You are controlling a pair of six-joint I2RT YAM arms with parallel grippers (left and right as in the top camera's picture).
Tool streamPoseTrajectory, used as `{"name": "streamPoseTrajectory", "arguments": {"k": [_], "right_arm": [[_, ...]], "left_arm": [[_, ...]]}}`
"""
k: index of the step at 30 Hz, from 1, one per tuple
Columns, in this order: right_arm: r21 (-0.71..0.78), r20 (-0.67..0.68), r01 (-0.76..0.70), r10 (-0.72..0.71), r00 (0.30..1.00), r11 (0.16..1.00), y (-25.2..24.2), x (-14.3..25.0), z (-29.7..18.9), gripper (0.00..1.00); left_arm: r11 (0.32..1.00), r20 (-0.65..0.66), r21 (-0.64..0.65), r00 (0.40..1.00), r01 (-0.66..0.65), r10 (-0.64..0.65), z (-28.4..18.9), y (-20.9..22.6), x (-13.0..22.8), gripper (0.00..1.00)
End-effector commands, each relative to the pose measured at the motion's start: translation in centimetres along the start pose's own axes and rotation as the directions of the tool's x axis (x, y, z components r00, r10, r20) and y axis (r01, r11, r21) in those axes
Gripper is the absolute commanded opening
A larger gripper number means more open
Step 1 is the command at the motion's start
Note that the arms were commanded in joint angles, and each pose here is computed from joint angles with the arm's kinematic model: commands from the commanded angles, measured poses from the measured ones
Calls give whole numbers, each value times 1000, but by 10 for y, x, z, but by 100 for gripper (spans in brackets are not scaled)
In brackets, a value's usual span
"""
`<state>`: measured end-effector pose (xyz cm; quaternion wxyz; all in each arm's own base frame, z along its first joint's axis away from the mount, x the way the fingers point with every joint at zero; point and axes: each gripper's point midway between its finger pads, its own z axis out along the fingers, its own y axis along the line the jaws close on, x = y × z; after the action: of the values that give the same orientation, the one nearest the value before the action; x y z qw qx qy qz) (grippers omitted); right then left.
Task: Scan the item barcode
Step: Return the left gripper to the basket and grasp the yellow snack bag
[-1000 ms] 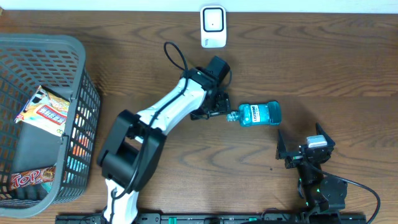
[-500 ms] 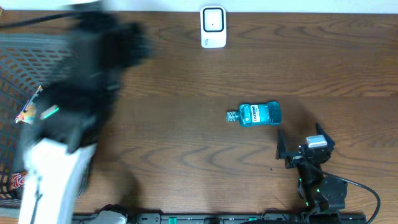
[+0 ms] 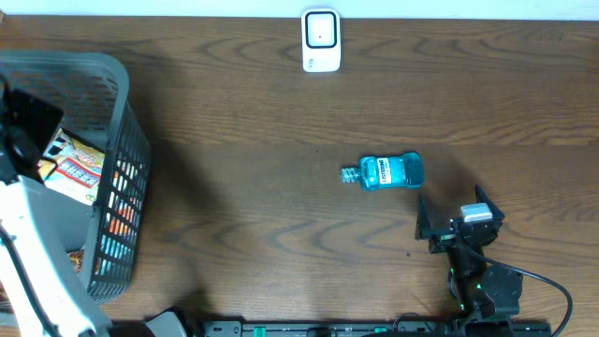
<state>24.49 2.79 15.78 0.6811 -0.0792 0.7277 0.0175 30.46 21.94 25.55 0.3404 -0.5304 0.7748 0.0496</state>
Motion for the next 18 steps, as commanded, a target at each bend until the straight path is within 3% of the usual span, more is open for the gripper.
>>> {"name": "streamPoseTrajectory", "arguments": {"k": [1, 6, 18], "right_arm": [[-2, -2, -12, 12, 1000, 1000, 1, 1, 0, 99], [-2, -2, -12, 12, 1000, 1000, 1, 1, 0, 99], [-2, -2, -12, 12, 1000, 1000, 1, 1, 0, 99]], "left_arm": [[997, -126, 83, 992, -5, 16, 34, 12, 27, 96], [992, -148, 95, 984, -83, 96, 75, 25, 50, 100], [999, -312, -24, 950, -27, 18, 158, 70, 89, 100]]}}
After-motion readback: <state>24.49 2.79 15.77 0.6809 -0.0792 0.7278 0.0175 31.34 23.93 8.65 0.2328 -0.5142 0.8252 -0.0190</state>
